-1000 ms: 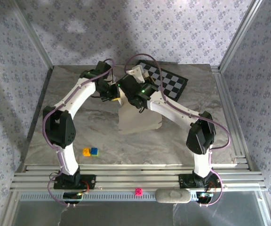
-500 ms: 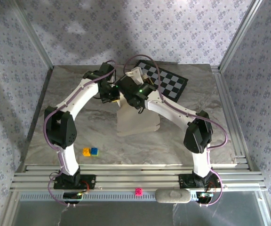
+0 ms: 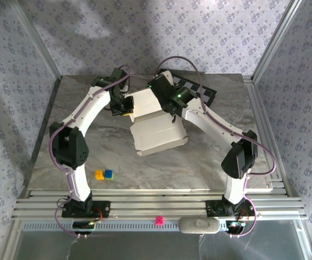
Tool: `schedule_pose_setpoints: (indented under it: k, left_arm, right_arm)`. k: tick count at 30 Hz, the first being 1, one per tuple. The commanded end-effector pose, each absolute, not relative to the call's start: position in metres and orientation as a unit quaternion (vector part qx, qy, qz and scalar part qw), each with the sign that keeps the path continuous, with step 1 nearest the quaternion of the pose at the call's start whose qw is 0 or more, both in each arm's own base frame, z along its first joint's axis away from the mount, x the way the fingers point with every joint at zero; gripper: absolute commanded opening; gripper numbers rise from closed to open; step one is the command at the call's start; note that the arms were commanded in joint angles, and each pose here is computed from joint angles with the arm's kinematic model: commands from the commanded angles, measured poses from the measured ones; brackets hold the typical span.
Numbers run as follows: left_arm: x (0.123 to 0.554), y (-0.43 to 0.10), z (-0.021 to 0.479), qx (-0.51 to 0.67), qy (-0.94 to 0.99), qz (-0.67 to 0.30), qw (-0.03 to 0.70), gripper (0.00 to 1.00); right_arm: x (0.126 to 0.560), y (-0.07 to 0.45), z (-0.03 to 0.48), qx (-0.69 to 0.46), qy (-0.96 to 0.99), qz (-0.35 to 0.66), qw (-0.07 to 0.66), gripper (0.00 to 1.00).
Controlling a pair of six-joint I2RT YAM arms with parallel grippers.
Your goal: Fold the paper box
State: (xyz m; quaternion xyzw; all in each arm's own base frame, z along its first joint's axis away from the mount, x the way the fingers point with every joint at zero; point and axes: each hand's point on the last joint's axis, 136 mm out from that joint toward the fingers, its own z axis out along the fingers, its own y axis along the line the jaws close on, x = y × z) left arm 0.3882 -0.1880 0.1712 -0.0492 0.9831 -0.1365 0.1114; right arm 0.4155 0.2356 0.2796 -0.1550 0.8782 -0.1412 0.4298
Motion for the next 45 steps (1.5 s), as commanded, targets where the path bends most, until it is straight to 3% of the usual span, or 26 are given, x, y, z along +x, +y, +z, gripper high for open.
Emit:
schedule_pose_setpoints:
  k: [1, 8, 13, 20, 28, 38, 45]
  left_arm:
    - [0.386, -0.184, 0.169, -0.038, 0.987, -0.122, 0.095, 0.00]
    - [0.387, -0.183, 0.171, -0.024, 0.989, -0.119, 0.087, 0.00]
    - [0.385, -0.180, 0.169, 0.001, 0.992, -0.103, 0.079, 0.00]
    - [0.375, -0.174, 0.159, 0.055, 0.995, -0.072, 0.036, 0.00]
    - [0.370, -0.168, 0.153, 0.113, 0.993, 0.004, 0.037, 0.00]
    - [0.368, -0.183, 0.140, 0.165, 0.986, 0.025, 0.026, 0.00]
    - [0.367, -0.200, 0.137, 0.193, 0.980, 0.022, 0.029, 0.00]
  right_arm:
    - [0.409, 0.233, 0.314, -0.141, 0.877, -0.087, 0.451, 0.58]
    - [0.414, 0.209, 0.337, -0.076, 0.882, -0.003, 0.465, 0.63]
    - [0.419, 0.198, 0.325, -0.026, 0.899, 0.071, 0.432, 0.60]
    - [0.409, 0.231, 0.298, -0.161, 0.882, 0.089, 0.435, 0.63]
    - [0.398, 0.245, 0.292, -0.303, 0.785, 0.066, 0.536, 0.70]
    - [0.386, 0.269, 0.230, -0.449, 0.753, 0.023, 0.480, 0.72]
    - [0.394, 0.281, 0.202, -0.484, 0.750, -0.018, 0.452, 0.69]
